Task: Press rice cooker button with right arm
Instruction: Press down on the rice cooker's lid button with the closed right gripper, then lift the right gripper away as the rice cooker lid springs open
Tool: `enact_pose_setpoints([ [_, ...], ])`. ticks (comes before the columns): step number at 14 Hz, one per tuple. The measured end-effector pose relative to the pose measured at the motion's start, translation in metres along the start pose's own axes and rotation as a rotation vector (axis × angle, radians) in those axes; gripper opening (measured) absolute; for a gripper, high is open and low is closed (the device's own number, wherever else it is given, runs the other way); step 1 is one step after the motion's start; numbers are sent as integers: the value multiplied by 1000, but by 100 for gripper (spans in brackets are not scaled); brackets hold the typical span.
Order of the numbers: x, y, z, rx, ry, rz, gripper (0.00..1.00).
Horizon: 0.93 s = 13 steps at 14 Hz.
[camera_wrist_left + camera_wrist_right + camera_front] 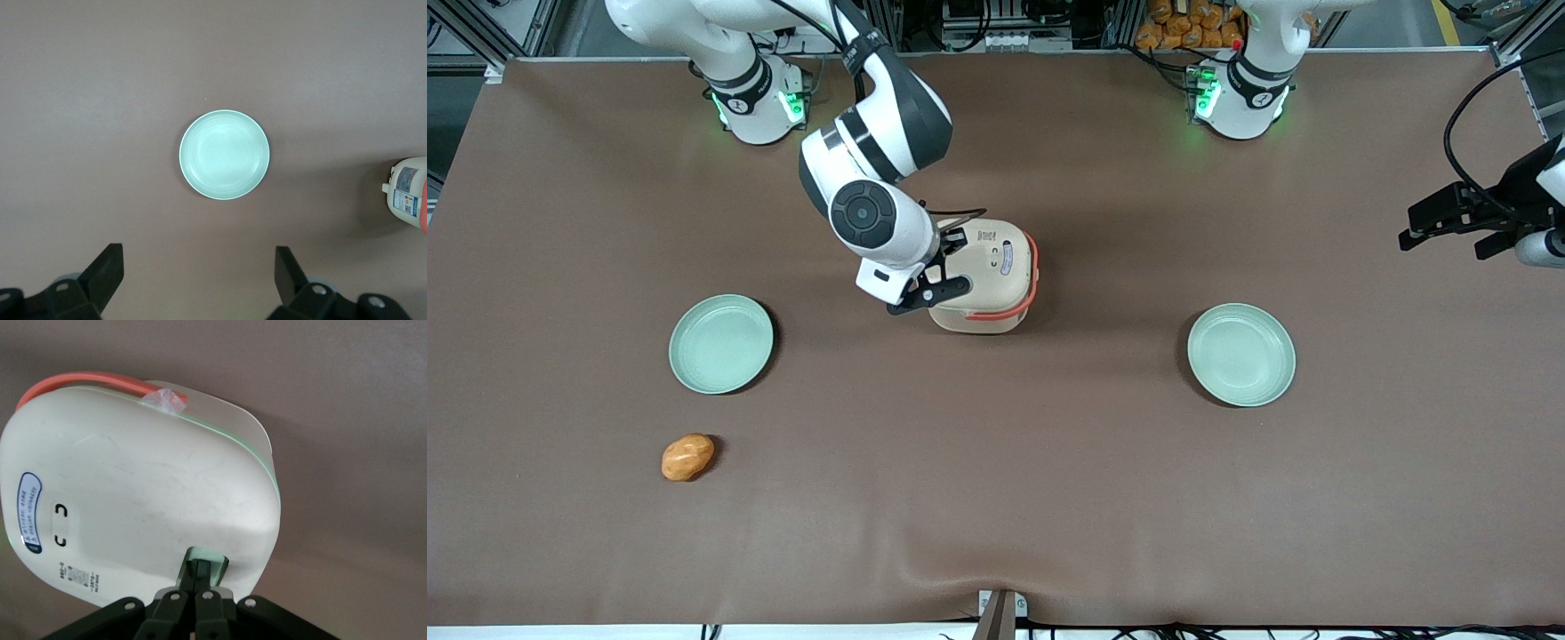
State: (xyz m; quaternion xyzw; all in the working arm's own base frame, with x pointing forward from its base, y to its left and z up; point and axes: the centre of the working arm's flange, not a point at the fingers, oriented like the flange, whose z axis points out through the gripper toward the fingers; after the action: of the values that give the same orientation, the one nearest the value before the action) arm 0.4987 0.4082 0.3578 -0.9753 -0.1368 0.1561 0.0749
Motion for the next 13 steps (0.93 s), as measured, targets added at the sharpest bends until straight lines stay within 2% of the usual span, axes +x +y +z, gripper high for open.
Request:
enact_pose_setpoints([
  [3, -7, -3, -26, 20, -10, -6, 3],
  [4, -10, -2, -41, 42, -16, -4, 8],
  [5, -14, 2, -58, 67, -16, 1, 16],
  [8, -24, 25, -102, 104, 23, 20, 47],
  [10, -30, 37, -126, 124, 56, 29, 70],
  [13, -36, 65, -158, 152, 102, 62, 99],
])
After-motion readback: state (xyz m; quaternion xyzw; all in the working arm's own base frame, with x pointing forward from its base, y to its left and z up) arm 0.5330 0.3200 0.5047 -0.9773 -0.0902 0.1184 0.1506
